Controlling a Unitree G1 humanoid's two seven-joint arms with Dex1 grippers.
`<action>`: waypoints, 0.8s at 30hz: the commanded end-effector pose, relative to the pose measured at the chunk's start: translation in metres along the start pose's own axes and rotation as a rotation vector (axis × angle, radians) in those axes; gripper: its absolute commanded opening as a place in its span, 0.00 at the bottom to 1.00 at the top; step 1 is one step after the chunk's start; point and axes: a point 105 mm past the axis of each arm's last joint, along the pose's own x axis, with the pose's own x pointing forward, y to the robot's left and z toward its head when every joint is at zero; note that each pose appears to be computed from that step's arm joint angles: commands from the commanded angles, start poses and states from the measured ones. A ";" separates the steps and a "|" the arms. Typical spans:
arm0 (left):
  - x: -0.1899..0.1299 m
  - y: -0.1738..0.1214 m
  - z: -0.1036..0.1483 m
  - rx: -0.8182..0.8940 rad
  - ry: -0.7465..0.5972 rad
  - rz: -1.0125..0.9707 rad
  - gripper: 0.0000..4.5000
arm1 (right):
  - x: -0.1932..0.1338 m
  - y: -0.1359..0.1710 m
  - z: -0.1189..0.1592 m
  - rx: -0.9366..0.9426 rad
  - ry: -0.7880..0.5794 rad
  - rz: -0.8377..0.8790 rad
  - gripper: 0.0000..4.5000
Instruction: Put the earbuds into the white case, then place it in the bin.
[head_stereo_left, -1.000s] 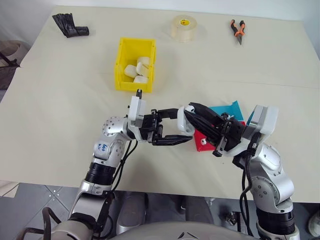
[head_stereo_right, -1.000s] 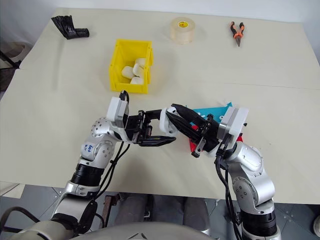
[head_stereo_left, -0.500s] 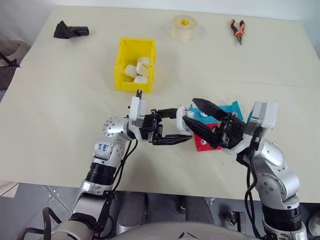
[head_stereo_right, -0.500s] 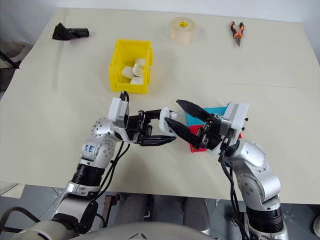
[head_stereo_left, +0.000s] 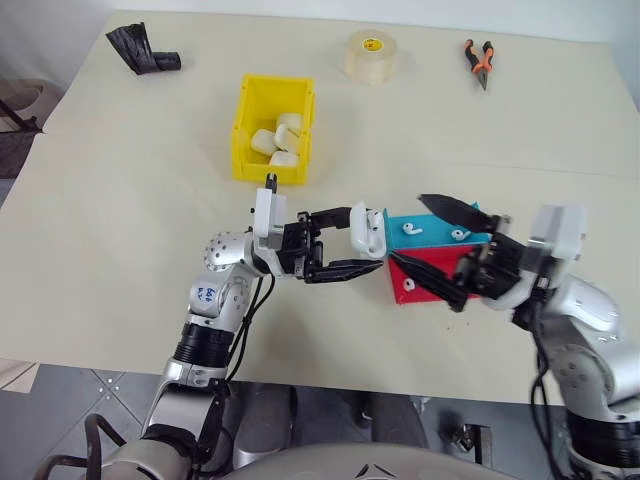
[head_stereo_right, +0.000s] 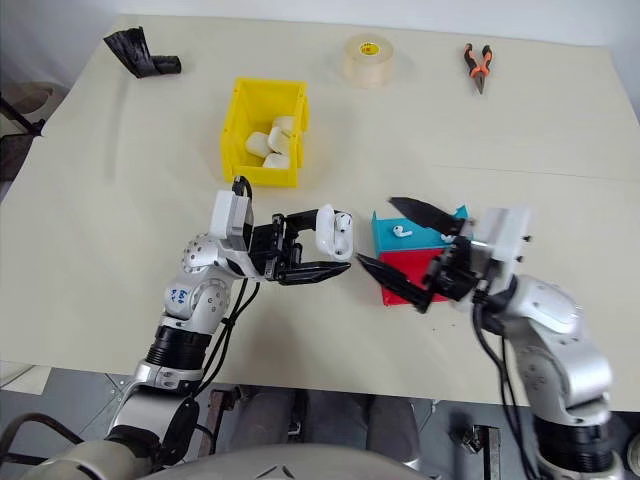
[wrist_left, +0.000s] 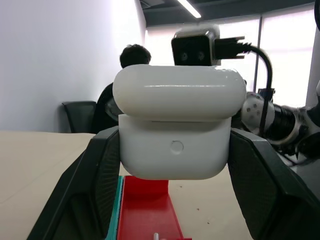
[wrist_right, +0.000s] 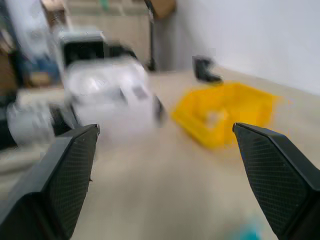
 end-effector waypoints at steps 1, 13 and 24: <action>-0.009 -0.003 0.002 0.053 0.025 0.012 0.62 | -0.041 -0.022 -0.005 -0.118 0.116 -0.042 0.99; -0.019 -0.010 -0.005 0.096 0.053 0.078 0.62 | -0.066 -0.082 -0.018 -0.166 0.362 -0.023 0.99; -0.017 -0.010 -0.008 0.108 0.047 0.090 0.62 | 0.026 -0.111 -0.020 -0.238 0.781 0.197 0.99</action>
